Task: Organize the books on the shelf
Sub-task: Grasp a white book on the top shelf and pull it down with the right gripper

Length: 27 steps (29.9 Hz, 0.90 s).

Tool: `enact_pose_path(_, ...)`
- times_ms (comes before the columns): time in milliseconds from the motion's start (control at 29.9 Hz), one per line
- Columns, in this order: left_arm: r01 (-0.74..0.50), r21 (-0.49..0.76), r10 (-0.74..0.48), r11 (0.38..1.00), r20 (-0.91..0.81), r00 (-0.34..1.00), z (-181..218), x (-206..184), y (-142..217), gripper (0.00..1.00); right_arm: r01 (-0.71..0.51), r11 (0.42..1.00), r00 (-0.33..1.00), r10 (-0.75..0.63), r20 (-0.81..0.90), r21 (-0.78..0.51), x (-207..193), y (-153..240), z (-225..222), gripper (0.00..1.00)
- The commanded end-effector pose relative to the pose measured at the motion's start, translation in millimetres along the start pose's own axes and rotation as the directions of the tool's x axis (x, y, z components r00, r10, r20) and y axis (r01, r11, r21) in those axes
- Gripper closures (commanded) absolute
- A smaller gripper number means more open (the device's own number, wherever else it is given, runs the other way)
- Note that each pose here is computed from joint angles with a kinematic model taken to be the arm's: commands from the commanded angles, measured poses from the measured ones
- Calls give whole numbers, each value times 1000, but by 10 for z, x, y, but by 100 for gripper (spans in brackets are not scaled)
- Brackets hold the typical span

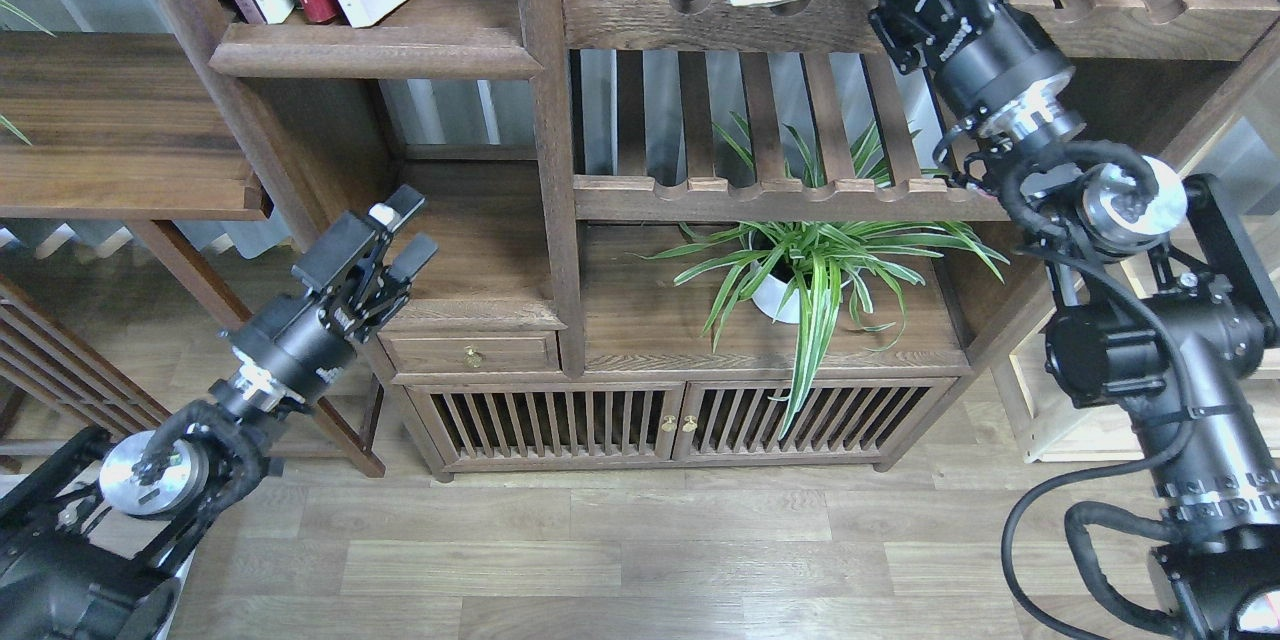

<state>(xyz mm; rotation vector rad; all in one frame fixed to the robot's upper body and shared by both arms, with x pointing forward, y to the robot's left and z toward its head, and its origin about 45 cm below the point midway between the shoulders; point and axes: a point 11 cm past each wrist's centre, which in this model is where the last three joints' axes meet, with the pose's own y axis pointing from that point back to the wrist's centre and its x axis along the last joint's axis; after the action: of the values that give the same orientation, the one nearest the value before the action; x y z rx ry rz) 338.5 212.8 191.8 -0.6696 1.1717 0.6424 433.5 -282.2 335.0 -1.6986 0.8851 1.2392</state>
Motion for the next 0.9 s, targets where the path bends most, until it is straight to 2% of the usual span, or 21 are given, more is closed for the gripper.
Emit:
enact_pose_path(0, 42, 7, -42, 999, -19, 999, -79, -72, -209, 2, 1, 1000, 1000, -1, -1, 11, -10, 123, -70, 94)
enact_pose_path(201, 92, 20, -91, 996, -46, 995, -207, -164, -547, 2, 29, 999, 999, -29, -13, 21, 43, 288, -86, 94)
enact_pose_path(435, 172, 50, -169, 984, -62, 984, -330, -437, -1127, 2, 102, 995, 994, -101, -34, 18, -4, 323, -60, 94)
enact_pose_path(869, 225, 126, -226, 966, -6, 974, -379, -738, -1379, 2, 148, 989, 985, -146, -93, 9, 312, 827, -39, 95)
